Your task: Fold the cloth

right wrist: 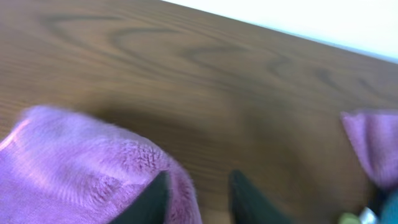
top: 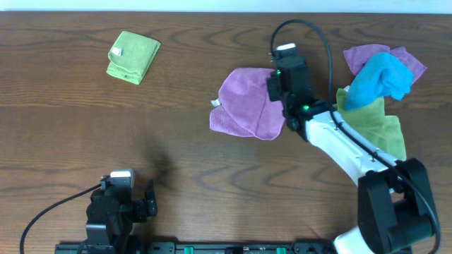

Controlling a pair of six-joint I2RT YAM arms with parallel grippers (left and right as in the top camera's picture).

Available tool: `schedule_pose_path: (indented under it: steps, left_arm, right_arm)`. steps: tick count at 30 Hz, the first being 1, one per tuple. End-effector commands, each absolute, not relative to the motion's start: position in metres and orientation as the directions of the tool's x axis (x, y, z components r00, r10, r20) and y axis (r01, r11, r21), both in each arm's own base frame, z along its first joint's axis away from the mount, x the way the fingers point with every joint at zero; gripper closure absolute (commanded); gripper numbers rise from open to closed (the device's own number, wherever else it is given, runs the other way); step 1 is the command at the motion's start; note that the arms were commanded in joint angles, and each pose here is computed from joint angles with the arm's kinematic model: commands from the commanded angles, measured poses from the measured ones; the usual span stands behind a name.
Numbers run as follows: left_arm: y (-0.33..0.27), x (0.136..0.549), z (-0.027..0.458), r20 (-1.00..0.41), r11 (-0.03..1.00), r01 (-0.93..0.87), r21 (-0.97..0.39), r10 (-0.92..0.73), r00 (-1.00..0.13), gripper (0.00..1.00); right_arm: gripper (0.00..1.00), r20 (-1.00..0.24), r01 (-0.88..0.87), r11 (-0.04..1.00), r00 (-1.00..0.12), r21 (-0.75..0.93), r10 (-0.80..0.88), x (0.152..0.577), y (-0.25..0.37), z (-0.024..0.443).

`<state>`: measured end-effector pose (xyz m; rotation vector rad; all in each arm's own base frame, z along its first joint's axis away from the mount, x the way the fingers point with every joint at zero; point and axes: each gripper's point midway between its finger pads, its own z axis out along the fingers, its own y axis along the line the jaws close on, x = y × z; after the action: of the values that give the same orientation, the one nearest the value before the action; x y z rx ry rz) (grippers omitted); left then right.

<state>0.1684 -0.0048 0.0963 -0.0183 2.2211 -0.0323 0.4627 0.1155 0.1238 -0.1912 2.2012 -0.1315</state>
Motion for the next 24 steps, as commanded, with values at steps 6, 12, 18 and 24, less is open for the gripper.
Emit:
schedule_pose_path:
  steps: [6, 12, 18, 24]
  left_arm:
    - [-0.003, 0.169, 0.098, -0.801, 1.0, 0.002, -0.014, -0.01, -0.599, 0.05]
    - [-0.003, 0.169, 0.098, -0.801, 1.0, 0.002, -0.014, -0.01, -0.599, 0.05]
    - [-0.003, 0.169, 0.098, -0.801, 1.0, 0.002, -0.014, -0.01, -0.599, 0.05]
    - [-0.003, 0.169, 0.098, -0.801, 1.0, 0.002, -0.014, -0.01, -0.599, 0.05]
  right_arm:
    - [0.22, -0.676, -0.103, 0.985, -0.718, -0.136, -0.168, 0.423, 0.117, 0.107]
    - [0.24, -0.48, -0.026, 0.994, -0.877, 0.103, 0.027, 0.362, 0.127, 0.096]
    - [0.39, -0.251, 0.138, 0.959, -0.947, 0.247, 0.201, 0.326, 0.126, 0.067]
    - [0.39, -0.172, 0.21, 0.936, -0.949, 0.284, 0.265, 0.324, 0.124, 0.053]
